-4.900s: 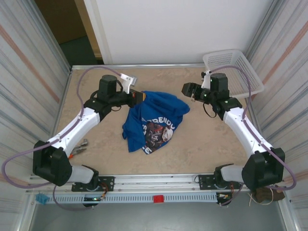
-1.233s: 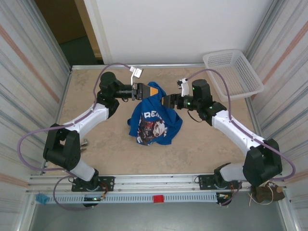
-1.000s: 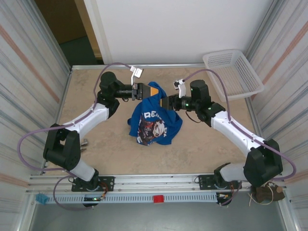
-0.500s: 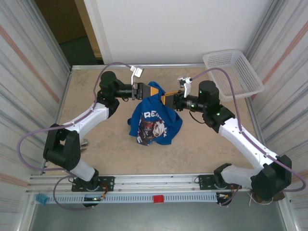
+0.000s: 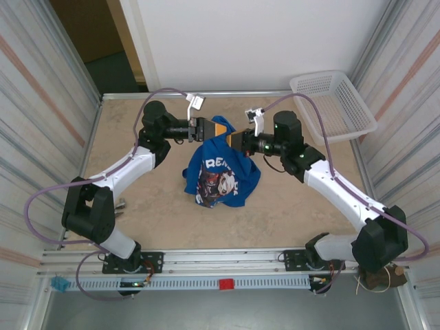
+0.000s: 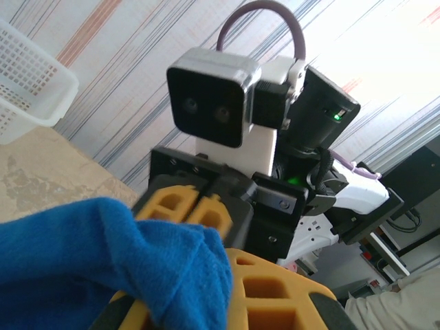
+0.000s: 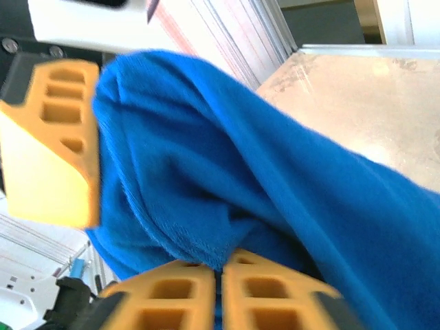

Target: Fold the inside-out t-shirt

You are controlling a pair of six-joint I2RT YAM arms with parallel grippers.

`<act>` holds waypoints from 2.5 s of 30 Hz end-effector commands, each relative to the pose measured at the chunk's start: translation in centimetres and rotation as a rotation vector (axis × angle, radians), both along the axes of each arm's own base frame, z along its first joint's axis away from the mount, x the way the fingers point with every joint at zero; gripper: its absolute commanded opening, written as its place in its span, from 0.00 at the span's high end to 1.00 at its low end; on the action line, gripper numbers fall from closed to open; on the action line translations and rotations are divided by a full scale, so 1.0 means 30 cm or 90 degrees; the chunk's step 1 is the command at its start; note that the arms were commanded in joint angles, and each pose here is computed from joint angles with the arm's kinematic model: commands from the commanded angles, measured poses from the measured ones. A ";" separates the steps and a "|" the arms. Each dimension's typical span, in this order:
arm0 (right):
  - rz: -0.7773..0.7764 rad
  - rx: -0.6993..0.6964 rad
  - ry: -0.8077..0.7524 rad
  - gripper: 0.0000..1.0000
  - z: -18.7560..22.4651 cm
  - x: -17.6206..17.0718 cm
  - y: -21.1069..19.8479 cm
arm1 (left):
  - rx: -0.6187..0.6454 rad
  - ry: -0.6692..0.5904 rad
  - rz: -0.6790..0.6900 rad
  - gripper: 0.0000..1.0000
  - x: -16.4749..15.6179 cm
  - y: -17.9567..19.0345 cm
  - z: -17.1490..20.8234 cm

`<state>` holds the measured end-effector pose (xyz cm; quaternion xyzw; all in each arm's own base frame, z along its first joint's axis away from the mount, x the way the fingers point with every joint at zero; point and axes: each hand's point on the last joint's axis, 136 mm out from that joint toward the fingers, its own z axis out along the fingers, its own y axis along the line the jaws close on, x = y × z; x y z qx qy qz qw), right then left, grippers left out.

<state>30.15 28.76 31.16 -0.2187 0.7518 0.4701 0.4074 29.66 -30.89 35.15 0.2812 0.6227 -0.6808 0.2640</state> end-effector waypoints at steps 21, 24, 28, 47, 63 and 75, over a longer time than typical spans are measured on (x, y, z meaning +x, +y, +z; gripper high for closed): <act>-0.001 0.098 -0.058 1.00 0.359 -0.089 -0.141 | 0.141 -0.056 0.350 0.38 0.135 0.183 -0.155; -0.018 0.103 -0.051 1.00 0.383 -0.067 -0.142 | 0.214 -0.190 0.420 0.35 -0.002 0.119 -0.107; -0.037 0.104 -0.051 1.00 0.392 -0.054 -0.131 | 0.236 -0.279 0.480 0.35 -0.093 0.035 -0.042; -0.234 0.095 0.020 1.00 0.254 0.208 -0.263 | 0.082 -0.140 0.239 1.00 0.025 -0.013 -0.054; -0.089 0.055 -0.001 0.28 0.067 0.019 -0.169 | 0.019 -0.096 0.021 1.00 -0.067 0.064 0.068; -0.043 0.066 -0.019 0.46 0.128 0.094 -0.071 | 0.009 -0.099 -0.005 1.00 -0.114 0.062 0.113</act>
